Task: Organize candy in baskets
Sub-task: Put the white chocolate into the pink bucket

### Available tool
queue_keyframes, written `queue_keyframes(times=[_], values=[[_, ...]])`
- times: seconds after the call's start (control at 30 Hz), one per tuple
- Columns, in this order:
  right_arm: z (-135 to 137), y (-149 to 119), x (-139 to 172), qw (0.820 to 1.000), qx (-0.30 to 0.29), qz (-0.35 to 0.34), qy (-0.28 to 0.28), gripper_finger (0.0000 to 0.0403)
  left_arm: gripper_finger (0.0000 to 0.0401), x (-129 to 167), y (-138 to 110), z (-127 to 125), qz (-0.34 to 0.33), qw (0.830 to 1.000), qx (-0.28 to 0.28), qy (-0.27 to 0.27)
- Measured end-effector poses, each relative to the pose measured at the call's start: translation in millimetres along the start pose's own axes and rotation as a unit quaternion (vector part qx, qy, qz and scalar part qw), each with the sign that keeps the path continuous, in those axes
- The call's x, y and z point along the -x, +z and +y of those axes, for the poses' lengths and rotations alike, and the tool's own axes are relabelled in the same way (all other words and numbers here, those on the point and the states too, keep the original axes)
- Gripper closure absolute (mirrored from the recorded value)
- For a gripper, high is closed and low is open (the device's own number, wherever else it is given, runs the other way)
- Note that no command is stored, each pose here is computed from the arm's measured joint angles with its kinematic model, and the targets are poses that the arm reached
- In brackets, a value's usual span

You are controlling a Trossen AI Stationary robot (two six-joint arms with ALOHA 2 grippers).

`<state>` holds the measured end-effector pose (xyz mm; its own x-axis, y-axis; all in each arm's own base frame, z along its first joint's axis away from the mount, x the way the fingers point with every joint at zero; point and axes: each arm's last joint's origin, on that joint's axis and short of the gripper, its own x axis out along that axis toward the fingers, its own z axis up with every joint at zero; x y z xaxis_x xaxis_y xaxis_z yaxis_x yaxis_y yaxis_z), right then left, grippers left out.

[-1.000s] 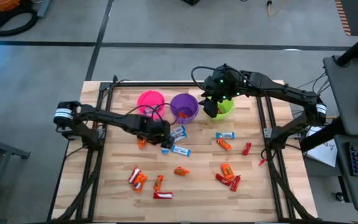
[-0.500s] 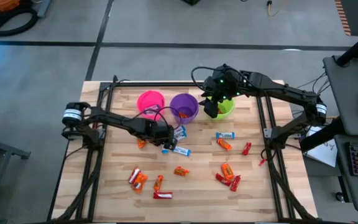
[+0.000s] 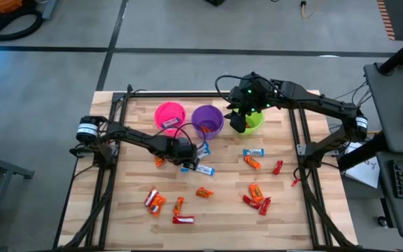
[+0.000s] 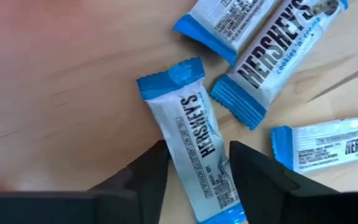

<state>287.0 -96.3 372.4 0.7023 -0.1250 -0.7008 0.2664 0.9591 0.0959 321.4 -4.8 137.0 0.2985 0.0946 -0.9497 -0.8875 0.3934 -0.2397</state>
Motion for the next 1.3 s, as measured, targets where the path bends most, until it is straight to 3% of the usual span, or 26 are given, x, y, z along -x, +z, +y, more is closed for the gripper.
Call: queue_keyframes(times=[0.37, 0.7, 1.0, 1.3], values=[[0.0, 0.0, 0.0, 1.0, 0.001, 0.0, 0.0, 0.0213, 0.0337, 1.6, 0.3, -1.4, 0.001, 1.0, 0.001, -0.011], [0.0, -0.1, 0.0, 1.0, 0.006, 0.0, 0.0, 0.0213, 0.0346, 8.8, 0.2, 0.5, 0.002, 1.0, 0.001, -0.013], [0.0, -0.1, 0.0, 1.0, 0.011, 0.0, 0.0, 0.0213, 0.0356, 26.7, 1.0, -1.1, 0.015, 0.999, -0.002, -0.047], [0.0, -0.1, 0.0, 1.0, 0.017, 0.0, 0.0, 0.0213, 0.0357, 76.9, 3.6, 0.6, -0.004, 0.992, -0.025, -0.123]])
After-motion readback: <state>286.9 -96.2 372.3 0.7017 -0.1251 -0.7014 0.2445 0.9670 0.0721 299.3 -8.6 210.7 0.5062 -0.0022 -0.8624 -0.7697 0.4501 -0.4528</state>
